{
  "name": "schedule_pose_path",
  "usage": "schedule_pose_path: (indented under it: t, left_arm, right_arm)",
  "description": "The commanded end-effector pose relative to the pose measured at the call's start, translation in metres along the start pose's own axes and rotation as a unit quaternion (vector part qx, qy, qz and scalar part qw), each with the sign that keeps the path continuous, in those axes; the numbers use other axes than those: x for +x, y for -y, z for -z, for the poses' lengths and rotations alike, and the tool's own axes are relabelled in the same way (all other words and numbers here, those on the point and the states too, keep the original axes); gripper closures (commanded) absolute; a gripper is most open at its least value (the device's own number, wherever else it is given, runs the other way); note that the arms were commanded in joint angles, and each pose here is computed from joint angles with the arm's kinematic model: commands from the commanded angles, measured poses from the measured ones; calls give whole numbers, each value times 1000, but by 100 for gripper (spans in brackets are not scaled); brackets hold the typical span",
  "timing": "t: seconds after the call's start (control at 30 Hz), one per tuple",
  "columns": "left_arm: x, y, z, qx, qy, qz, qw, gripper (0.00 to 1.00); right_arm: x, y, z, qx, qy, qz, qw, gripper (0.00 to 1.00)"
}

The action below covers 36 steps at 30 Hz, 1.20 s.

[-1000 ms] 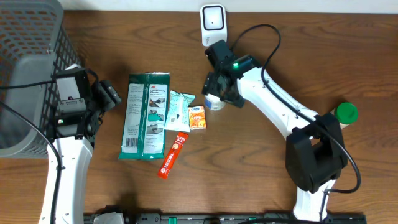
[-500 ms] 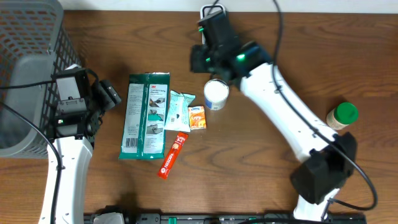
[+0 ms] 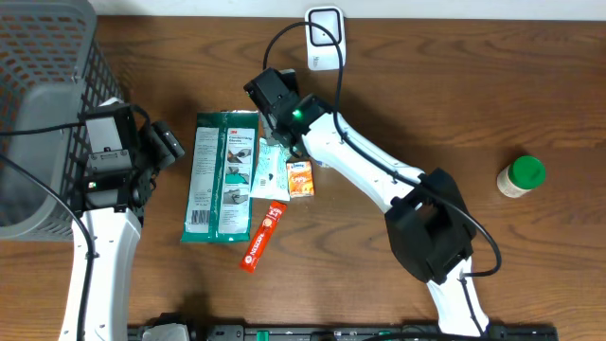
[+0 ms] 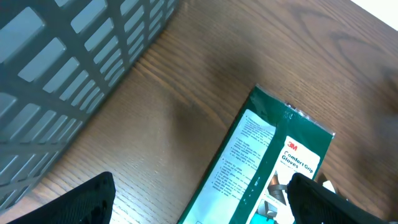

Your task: Scan the item barcode

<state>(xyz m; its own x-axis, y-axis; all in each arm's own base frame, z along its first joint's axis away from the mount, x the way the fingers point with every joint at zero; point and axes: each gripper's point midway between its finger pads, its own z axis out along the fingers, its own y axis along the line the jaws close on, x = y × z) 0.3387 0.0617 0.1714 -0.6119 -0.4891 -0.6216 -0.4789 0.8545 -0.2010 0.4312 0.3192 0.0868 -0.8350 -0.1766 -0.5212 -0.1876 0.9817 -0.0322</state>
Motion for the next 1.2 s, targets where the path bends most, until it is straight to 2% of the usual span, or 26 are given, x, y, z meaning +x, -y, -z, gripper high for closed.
schedule_pose_path:
  t: [0.0, 0.3, 0.5, 0.6, 0.73, 0.77, 0.8, 0.87, 0.9, 1.0, 1.17]
  left_arm:
    - [-12, 1, 8, 0, 19, 6, 1000, 12]
    - [-12, 1, 8, 0, 19, 6, 1000, 12]
    - [-12, 1, 8, 0, 19, 6, 1000, 12]
    - [-12, 1, 8, 0, 19, 6, 1000, 12]
    - [-12, 1, 8, 0, 19, 6, 1000, 12]
    - [-12, 1, 8, 0, 19, 6, 1000, 12]
    - [-12, 1, 8, 0, 19, 6, 1000, 12]
    - [-12, 1, 8, 0, 19, 6, 1000, 12]
    - [-12, 1, 8, 0, 19, 6, 1000, 12]
    - [-12, 1, 8, 0, 19, 6, 1000, 12]
    - [-12, 1, 8, 0, 19, 6, 1000, 11]
  right_arm:
    - [-5, 25, 4, 55, 10, 15, 998, 99]
    - [39, 53, 10, 99, -88, 85, 988, 99]
    - [57, 56, 19, 88, -133, 135, 978, 99]
    - [57, 54, 31, 55, -145, 164, 974, 91]
    - [47, 56, 58, 13, -137, 165, 977, 85]
    - [44, 53, 66, -13, -133, 169, 976, 80]
    - [40, 47, 78, -47, -126, 175, 975, 65]
    - [34, 41, 103, -99, -115, 165, 975, 9]
    - [32, 40, 112, -117, -112, 158, 974, 1]
    - [33, 50, 150, -164, -137, 128, 968, 1]
    - [16, 86, 168, -146, -141, 107, 973, 1]
